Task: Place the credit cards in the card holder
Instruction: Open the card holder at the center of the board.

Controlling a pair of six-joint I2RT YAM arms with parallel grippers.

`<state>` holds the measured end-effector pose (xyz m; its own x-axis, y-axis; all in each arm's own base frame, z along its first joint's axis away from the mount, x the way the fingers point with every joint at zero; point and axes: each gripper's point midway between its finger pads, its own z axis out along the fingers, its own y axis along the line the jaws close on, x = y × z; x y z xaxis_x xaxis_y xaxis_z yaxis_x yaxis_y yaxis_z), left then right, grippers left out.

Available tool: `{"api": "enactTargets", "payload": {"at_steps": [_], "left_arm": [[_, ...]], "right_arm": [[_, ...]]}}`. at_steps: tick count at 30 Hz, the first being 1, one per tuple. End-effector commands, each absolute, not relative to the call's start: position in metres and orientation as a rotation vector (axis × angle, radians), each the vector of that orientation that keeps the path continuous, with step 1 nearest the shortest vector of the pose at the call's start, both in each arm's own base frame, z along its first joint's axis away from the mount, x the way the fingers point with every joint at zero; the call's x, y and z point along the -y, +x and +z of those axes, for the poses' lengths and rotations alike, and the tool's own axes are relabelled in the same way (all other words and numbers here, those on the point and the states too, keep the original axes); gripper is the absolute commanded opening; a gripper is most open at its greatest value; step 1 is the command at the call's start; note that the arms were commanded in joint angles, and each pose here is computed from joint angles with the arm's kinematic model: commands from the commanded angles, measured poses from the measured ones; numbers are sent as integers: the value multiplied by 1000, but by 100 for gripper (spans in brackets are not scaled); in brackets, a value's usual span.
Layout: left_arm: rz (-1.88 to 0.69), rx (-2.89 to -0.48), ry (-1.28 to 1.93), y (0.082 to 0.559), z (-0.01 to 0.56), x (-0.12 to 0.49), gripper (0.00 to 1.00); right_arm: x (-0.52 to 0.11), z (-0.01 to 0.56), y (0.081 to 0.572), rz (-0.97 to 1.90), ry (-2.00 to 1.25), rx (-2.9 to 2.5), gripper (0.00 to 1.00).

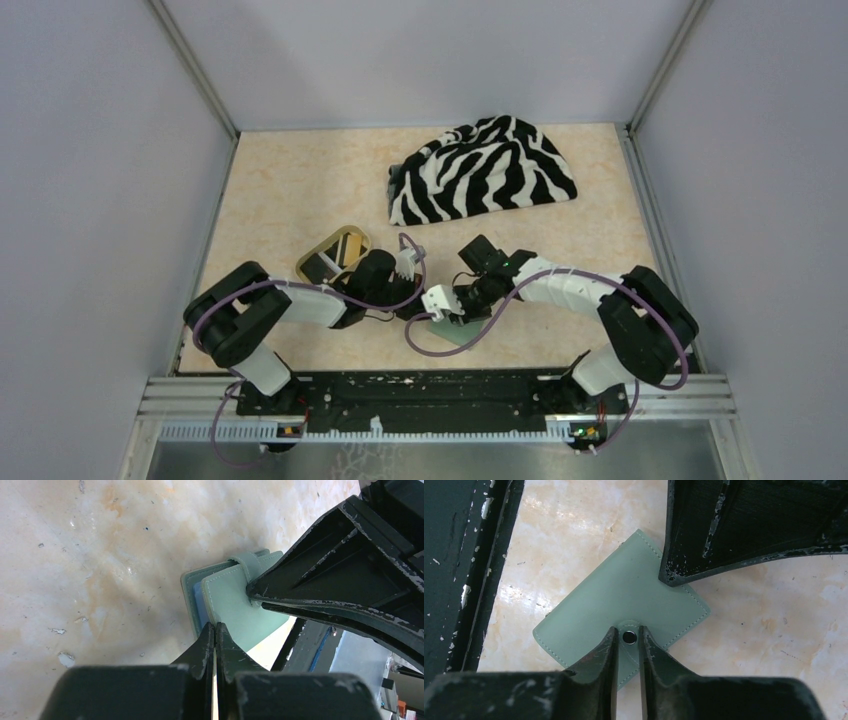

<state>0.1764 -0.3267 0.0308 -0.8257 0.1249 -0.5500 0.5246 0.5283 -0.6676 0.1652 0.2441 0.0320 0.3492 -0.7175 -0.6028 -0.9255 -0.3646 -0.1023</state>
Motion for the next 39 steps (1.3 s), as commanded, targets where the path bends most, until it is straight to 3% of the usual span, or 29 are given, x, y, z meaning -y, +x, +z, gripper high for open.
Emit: {"api": "enactTargets", "payload": {"at_steps": [1, 6, 21, 22, 26, 29, 39], "left_arm": [[-1213, -2305, 580, 175, 30, 327, 0], [-1139, -2336, 563, 181, 23, 322, 0], [-1011, -2329, 568, 205, 33, 323, 0], [-1012, -2317, 567, 208, 37, 326, 5], [-1001, -2267, 524, 221, 60, 331, 46], [-1012, -2237, 482, 228, 75, 332, 65], [-1176, -2152, 184, 215, 99, 306, 90]], "right_arm": [[-241, 28, 168, 593, -2228, -1442, 8], [-248, 48, 174, 618, -2130, -1438, 0], [-252, 101, 195, 769, -1809, -1489, 0], [-253, 106, 199, 784, -1762, -1515, 0], [-251, 130, 215, 837, -1579, -1579, 0], [-246, 146, 223, 873, -1452, -1601, 0], [-238, 155, 242, 851, -1304, -1666, 0]]}}
